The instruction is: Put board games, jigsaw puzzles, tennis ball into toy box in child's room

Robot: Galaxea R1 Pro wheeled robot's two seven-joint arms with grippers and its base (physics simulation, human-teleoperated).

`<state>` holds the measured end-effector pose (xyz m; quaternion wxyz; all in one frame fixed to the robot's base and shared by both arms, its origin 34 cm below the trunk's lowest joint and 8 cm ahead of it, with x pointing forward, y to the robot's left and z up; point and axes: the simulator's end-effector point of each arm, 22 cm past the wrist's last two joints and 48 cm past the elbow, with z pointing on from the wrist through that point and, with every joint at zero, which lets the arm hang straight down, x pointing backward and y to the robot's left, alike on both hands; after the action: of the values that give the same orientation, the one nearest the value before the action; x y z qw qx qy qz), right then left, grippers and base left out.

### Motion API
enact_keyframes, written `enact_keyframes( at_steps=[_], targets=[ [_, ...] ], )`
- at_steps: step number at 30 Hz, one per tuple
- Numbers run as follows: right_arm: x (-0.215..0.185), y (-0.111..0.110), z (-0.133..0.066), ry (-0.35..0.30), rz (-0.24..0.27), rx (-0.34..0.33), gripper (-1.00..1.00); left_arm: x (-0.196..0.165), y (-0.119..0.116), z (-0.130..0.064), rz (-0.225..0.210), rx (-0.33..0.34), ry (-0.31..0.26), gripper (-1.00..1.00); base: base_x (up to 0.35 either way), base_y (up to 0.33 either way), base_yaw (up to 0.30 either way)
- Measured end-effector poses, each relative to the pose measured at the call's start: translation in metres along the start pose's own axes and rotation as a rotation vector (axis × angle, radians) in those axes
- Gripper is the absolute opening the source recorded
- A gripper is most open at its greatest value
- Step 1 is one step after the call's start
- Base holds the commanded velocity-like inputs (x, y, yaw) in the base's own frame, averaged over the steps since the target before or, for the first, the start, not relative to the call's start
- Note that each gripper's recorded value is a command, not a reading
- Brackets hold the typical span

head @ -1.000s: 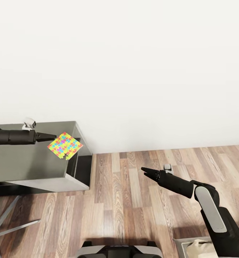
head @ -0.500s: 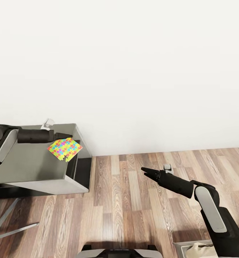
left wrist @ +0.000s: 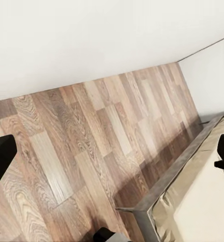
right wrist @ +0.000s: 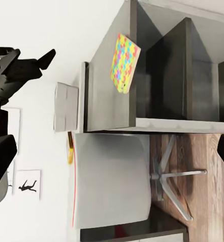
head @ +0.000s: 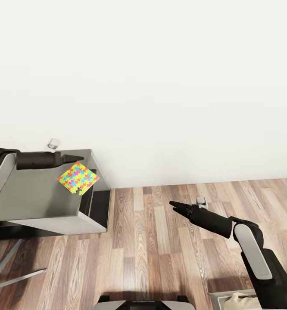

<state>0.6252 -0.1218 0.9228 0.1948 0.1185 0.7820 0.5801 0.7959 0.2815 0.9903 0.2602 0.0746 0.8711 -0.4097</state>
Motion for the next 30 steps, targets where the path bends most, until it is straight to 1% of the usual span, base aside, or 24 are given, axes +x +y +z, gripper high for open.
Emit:
enact_keyframes(
  at_steps=[4, 6, 7, 8, 9, 11, 14, 17, 19, 20, 21, 23, 26, 30],
  targets=[
    [0.000, 0.000, 0.000, 0.001, 0.000, 0.000, 1.00, -0.002, 0.005, 0.002, 0.006, -0.035, -0.006, 1.00, 0.000, 0.000, 0.000],
    [0.000, 0.000, 0.000, 0.001, 0.000, 0.000, 1.00, -0.005, 0.014, 0.001, 0.014, -0.087, -0.011, 1.00, 0.000, 0.000, 0.000],
    [0.000, 0.000, 0.000, 0.001, 0.000, 0.000, 1.00, -0.007, 0.020, 0.000, 0.024, -0.127, -0.017, 1.00, 0.000, 0.000, 0.000],
    [0.000, 0.000, 0.000, 0.001, 0.000, 0.000, 1.00, -0.009, 0.023, 0.000, 0.029, -0.146, -0.021, 1.00, 0.000, 0.000, 0.000],
    [0.000, 0.000, 0.000, 0.001, 0.000, 0.000, 1.00, -0.013, 0.027, -0.001, 0.040, -0.182, -0.028, 1.00, 0.000, 0.000, 0.000],
    [0.000, 0.000, 0.000, 0.001, 0.000, 0.001, 1.00, -0.018, 0.031, -0.002, 0.055, -0.224, -0.041, 1.00, 0.000, 0.000, 0.000],
    [0.000, -0.002, 0.001, 0.001, 0.000, 0.009, 1.00, -0.022, 0.033, -0.001, 0.067, -0.259, -0.051, 1.00, 0.000, 0.000, 0.000],
    [0.000, -0.004, 0.001, 0.001, 0.000, 0.020, 1.00, -0.023, 0.035, 0.003, 0.076, -0.286, -0.055, 1.00, 0.000, 0.000, 0.000],
    [0.000, -0.005, 0.001, 0.001, 0.000, 0.026, 1.00, -0.020, 0.038, 0.008, 0.084, -0.323, -0.053, 1.00, 0.000, 0.000, 0.000],
    [0.000, -0.006, 0.001, 0.000, 0.000, 0.028, 1.00, -0.016, 0.040, 0.012, 0.092, -0.354, -0.053, 1.00, 0.000, 0.000, 0.000],
    [0.000, -0.006, 0.001, 0.000, 0.000, 0.028, 1.00, -0.014, 0.040, 0.013, 0.099, -0.371, -0.054, 1.00, 0.000, 0.000, 0.000],
    [0.000, -0.006, 0.001, 0.000, 0.000, 0.030, 1.00, -0.008, 0.034, 0.019, 0.133, -0.422, -0.068, 1.00, 0.000, 0.000, 0.000],
    [0.000, -0.006, 0.001, 0.000, 0.000, 0.030, 1.00, 0.002, 0.029, 0.023, 0.153, -0.448, -0.073, 1.00, 0.000, 0.000, 0.000],
    [0.000, -0.006, 0.001, 0.001, 0.001, 0.031, 1.00, 0.021, 0.029, 0.027, 0.148, -0.459, -0.057, 1.00, 0.000, 0.000, 0.000]
  ],
)
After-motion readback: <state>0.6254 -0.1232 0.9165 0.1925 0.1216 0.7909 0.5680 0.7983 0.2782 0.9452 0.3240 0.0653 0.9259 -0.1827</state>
